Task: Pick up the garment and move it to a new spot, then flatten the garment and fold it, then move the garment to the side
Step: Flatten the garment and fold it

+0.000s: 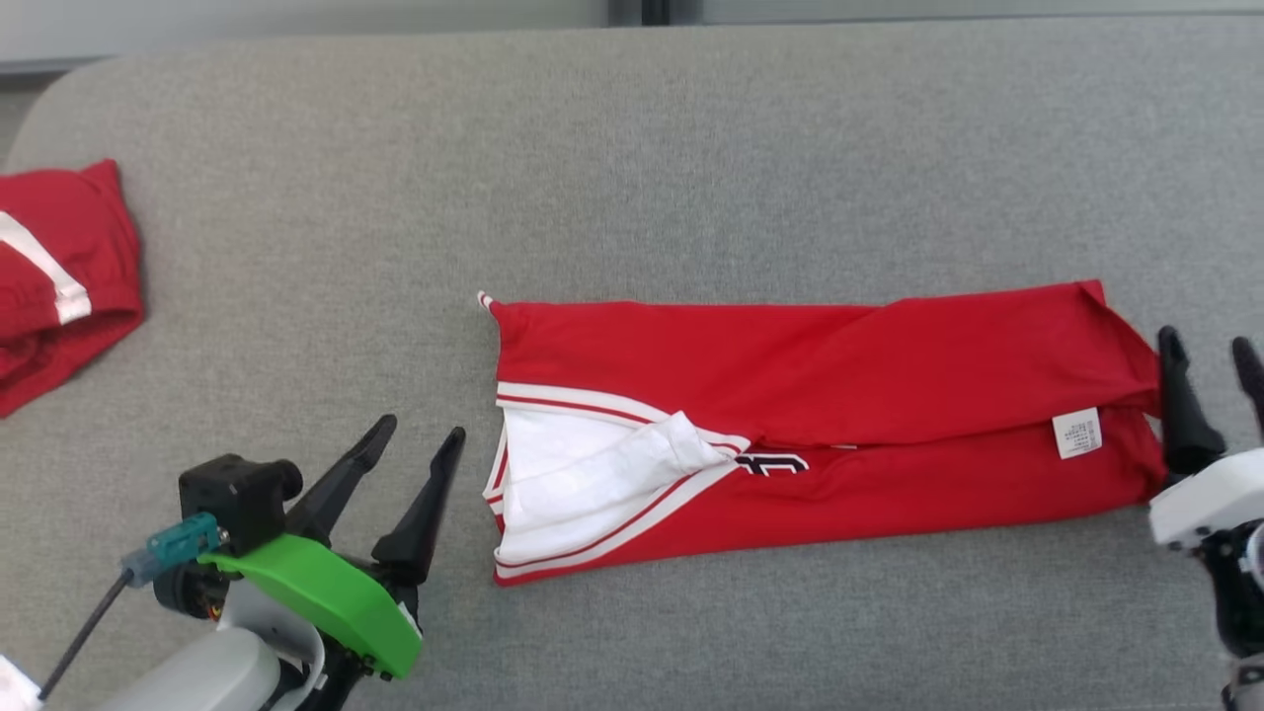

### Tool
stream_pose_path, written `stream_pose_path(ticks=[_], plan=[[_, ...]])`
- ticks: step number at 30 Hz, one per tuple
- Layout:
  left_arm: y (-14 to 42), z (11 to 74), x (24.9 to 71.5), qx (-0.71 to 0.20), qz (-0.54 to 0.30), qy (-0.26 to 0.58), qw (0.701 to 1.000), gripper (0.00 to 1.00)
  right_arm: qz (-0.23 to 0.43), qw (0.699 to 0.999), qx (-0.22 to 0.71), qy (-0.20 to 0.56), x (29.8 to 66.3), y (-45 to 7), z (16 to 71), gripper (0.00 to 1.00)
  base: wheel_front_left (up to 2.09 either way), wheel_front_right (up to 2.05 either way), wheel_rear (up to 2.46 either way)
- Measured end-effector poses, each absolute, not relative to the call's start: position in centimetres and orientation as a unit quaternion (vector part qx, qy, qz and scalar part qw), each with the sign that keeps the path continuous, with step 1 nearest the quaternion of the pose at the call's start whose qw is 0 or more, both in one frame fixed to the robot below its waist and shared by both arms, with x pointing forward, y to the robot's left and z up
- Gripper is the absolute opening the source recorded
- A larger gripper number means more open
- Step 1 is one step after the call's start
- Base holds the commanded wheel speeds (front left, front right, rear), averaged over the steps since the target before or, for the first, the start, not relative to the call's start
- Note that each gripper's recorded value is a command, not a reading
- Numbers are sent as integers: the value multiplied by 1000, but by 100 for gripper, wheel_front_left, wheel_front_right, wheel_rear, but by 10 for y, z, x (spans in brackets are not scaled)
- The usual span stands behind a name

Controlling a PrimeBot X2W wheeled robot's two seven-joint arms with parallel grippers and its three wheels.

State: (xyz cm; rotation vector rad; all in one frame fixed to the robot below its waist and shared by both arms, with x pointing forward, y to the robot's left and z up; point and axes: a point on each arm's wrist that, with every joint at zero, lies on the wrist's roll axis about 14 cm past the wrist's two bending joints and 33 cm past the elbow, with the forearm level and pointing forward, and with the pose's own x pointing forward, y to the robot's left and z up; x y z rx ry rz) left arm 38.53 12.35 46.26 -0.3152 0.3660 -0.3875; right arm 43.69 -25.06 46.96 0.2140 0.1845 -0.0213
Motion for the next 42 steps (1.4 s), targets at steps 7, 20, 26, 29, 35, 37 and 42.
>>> stream_pose_path(ticks=[7,20,26,29,35,37,42], plan=[[134,493,383,-158,-126,100,974,100,13,992,108,65,406,-232,468,100,0,0,0],[142,504,324,-155,-33,9,987,100,17,994,95,42,370,-225,462,100,0,0,0],[146,509,308,-93,-20,-26,995,100,20,993,107,45,367,-216,458,100,0,0,0],[147,507,302,-90,-12,-30,995,100,15,993,112,45,366,-216,457,100,0,0,0],[152,504,297,-82,0,-33,996,100,25,991,121,52,368,-204,453,100,0,0,0],[155,502,295,-82,4,-31,996,100,19,990,125,56,370,-208,450,100,0,0,0],[154,496,292,-88,8,-24,996,100,14,990,117,77,384,-218,445,100,0,0,0]])
